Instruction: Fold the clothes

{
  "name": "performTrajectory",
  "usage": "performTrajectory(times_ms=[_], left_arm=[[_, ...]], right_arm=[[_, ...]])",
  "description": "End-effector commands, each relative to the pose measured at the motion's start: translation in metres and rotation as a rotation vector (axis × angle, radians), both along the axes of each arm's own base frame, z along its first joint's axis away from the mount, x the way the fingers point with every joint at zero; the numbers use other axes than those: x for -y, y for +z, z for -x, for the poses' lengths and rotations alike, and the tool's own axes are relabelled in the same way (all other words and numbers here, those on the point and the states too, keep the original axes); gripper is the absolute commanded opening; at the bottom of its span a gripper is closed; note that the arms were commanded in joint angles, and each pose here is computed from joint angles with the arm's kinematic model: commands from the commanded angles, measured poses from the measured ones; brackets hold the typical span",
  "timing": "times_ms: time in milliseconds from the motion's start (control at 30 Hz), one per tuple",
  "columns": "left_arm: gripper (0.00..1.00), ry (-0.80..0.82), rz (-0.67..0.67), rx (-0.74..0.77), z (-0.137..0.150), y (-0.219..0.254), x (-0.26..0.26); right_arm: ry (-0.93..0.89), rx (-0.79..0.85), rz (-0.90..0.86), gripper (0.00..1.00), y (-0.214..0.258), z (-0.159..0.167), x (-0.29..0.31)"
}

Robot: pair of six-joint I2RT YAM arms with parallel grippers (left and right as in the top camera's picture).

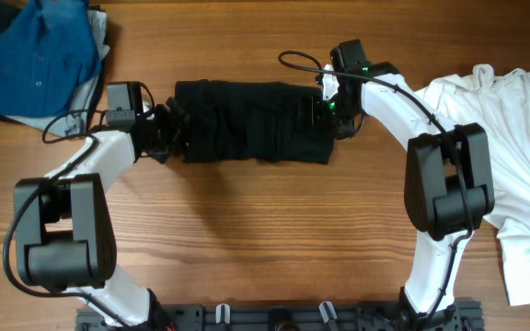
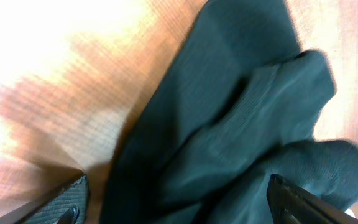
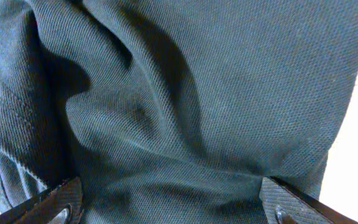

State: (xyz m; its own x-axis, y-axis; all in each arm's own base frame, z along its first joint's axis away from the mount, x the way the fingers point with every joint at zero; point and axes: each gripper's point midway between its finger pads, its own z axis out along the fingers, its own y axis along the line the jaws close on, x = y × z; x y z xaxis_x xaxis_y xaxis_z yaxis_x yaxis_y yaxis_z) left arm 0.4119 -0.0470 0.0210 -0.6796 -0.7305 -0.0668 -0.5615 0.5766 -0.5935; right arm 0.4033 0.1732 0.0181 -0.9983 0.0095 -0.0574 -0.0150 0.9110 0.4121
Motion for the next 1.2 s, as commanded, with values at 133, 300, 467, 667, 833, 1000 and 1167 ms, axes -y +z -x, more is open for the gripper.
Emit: performTrajectory(times_ms=[133, 300, 467, 667, 833, 1000, 1167], left_arm=[[0.87, -0.050, 0.033, 0.011, -0.007, -0.030, 0.008], [0.73, -0.088, 0.091, 0.048, -0.015, -0.039, 0.018], [0.18, -0.113, 0.132, 0.057, -0.015, -0.037, 0.025], [0.04, -0.123, 0.153, 0.042, -0.010, -0.037, 0.028], [0.04, -0.130, 0.148, 0.031, -0.008, -0.039, 0.028], [0.04, -0.132, 0.099, -0.002, 0.001, -0.042, 0.022], [0.04, -0.165, 0.033, 0.018, 0.005, -0.028, 0.016]], right_arm=[[0.014, -0.104, 0.018, 0.96, -0.024, 0.022, 0.004], [0.015, -0.116, 0.005, 0.96, -0.023, 0.025, 0.002], [0.016, -0.120, 0.007, 0.96, -0.023, 0.026, 0.002], [0.016, -0.122, 0.007, 0.96, -0.022, 0.026, 0.003], [0.016, -0.124, 0.007, 0.94, -0.022, 0.027, 0.003], [0.019, -0.121, 0.007, 0.94, -0.022, 0.027, 0.003], [0.025, -0.114, 0.006, 0.94, -0.022, 0.026, 0.002]])
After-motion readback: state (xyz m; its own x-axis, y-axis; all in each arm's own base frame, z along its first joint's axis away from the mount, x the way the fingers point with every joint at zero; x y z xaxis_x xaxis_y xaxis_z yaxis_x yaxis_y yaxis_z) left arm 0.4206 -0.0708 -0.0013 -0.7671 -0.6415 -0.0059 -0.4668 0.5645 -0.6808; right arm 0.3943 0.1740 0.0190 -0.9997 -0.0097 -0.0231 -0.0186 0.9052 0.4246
